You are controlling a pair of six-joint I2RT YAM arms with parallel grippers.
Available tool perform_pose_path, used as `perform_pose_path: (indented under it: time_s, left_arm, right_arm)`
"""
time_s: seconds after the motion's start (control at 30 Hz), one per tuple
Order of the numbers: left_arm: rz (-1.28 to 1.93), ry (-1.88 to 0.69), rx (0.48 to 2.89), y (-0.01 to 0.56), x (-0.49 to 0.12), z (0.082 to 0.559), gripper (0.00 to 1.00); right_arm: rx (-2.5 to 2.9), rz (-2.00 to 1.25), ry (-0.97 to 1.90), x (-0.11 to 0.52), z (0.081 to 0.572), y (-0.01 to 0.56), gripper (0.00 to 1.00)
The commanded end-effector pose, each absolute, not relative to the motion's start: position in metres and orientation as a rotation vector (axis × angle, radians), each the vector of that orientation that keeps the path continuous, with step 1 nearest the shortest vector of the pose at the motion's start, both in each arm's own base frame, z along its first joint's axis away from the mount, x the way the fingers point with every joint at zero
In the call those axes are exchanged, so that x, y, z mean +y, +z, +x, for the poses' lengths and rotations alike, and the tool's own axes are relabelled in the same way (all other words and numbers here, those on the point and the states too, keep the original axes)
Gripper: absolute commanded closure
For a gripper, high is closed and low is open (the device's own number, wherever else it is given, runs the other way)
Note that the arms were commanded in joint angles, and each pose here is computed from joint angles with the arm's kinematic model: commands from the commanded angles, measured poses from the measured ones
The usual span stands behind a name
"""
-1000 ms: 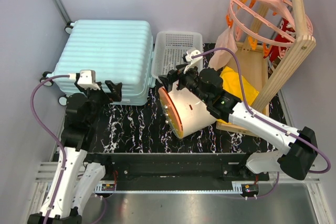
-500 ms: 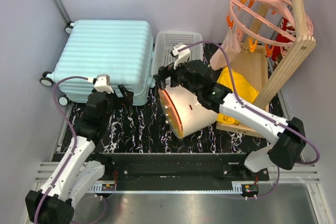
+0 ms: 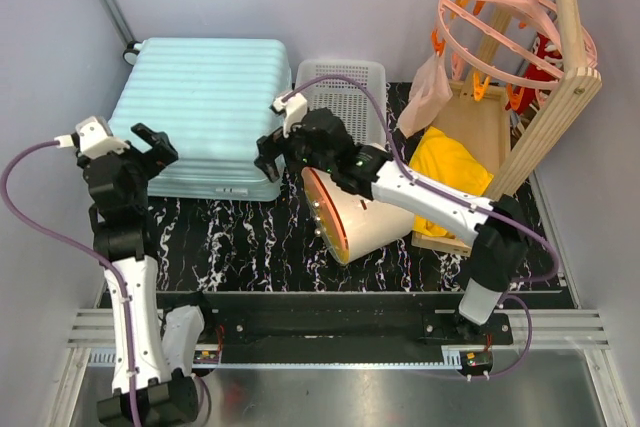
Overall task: Open, take out, and arrange the luggage
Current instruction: Adjust the luggage at the center of the board.
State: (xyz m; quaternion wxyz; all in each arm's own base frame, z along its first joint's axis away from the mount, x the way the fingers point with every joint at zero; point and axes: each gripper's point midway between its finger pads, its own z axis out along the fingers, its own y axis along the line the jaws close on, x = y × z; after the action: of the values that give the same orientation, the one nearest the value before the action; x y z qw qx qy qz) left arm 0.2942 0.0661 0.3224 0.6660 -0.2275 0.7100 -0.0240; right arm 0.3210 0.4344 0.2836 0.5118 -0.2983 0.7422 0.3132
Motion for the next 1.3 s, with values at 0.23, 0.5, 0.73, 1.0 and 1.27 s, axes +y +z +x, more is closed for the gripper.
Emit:
perform_pose_path:
  time_s: [0.23, 0.5, 0.73, 1.0, 1.27]
  left_arm:
    - [-0.763, 0.077, 1.494, 0.325, 0.157, 0.308, 0.01]
    - [-0.901, 0.004, 1.42, 0.304, 0.208, 0.314, 0.01]
    - [-0.838, -0.071, 1.444, 0.292, 0.203, 0.33, 0.01]
    - [-0.799, -0.2, 1.504, 0.271, 0.191, 0.35, 0.06]
    - [-0.804, -0.126, 1.464, 0.283, 0.18, 0.328, 0.02]
  right_arm:
    - [1.839, -0.731, 0.56, 0.449, 0.33, 0.258, 0.0]
    - [1.862, -0.796, 0.545, 0.473, 0.336, 0.227, 0.0]
    - [1.904, -0.695, 0.392, 0.464, 0.357, 0.207, 0.01]
    - [1.928, -0.529, 0.132, 0.429, 0.394, 0.187, 0.07]
    - [1.973, -0.39, 0.083, 0.376, 0.435, 0.178, 0.09]
